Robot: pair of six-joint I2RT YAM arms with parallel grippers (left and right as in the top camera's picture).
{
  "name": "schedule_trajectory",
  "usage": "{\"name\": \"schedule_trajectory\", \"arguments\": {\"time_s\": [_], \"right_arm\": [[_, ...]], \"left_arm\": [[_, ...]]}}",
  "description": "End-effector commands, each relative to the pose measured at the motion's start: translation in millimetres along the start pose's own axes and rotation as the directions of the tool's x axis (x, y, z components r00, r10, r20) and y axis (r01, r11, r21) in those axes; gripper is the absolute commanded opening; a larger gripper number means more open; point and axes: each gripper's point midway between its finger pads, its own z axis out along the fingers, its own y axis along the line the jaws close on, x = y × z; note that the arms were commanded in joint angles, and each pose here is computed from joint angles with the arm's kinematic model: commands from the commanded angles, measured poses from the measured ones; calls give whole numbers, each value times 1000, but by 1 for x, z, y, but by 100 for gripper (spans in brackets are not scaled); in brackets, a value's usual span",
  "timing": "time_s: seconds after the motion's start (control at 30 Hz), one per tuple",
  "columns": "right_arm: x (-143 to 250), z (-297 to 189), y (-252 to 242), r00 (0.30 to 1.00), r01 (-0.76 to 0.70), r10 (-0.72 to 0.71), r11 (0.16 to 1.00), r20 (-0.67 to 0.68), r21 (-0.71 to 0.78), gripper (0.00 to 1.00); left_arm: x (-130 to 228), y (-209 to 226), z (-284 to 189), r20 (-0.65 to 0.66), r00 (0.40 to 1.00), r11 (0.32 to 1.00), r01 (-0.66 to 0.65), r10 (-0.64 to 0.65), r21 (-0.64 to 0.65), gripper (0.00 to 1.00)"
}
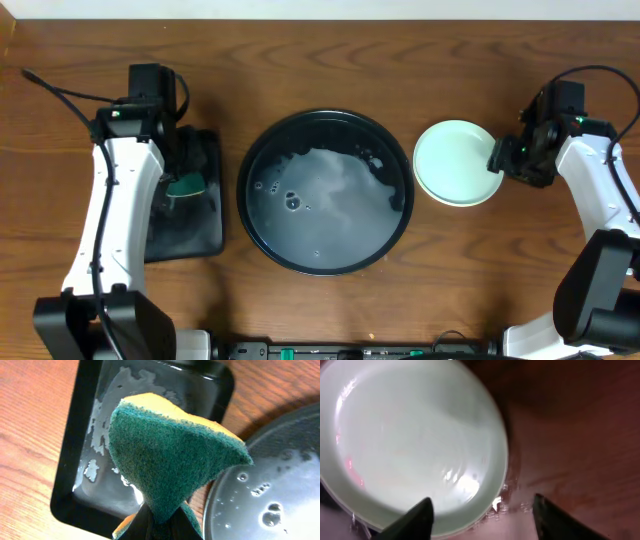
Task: Clean dirty plates on tray and stack at the side
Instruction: 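Lower green plate onto the plate stack and release, then lower sponge into the black dish and open left gripper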
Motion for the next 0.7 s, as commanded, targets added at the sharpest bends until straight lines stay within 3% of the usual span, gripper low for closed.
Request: {"name": "schedule_trajectory", "arguments": {"time_s": [0.0, 0.1, 0.2, 0.37, 0.4, 0.47, 0.5, 0.53, 0.67], "right_arm": [[-12, -24, 21, 999, 45, -44, 997, 31, -58, 65], [-18, -43, 35, 994, 99, -96, 993, 42, -65, 76], [-23, -60, 48, 988, 149, -145, 986, 61, -72, 99], [-25, -74, 64, 980, 191, -185, 978, 76, -81, 99], [-24, -74, 67, 979, 196, -190, 977, 75, -82, 99], [-22, -74, 70, 978, 204, -198, 975, 70, -84, 99], [-21, -74, 70, 977, 206, -201, 975, 66, -84, 99], [-19, -74, 70, 977, 207, -202, 975, 61, -84, 99], [-18, -80, 71, 978, 206, -202, 975, 61, -84, 99]], "left_arm": [[-1, 15, 18, -36, 999, 999, 9, -11, -44, 8], [4, 22, 38, -84, 996, 998, 7, -12, -63, 8], [11, 24, 61, -157, 988, 997, -25, 13, -70, 8], [26, 17, 92, -272, 962, 998, -43, 27, -51, 10], [29, 15, 96, -288, 957, 998, -42, 28, -44, 17], [32, 15, 101, -309, 951, 998, -41, 24, -48, 43], [32, 15, 102, -309, 951, 998, -41, 24, -48, 65], [31, 15, 101, -305, 952, 998, -40, 24, -47, 72], [16, 14, 79, -251, 968, 999, -31, 22, -34, 73]]}}
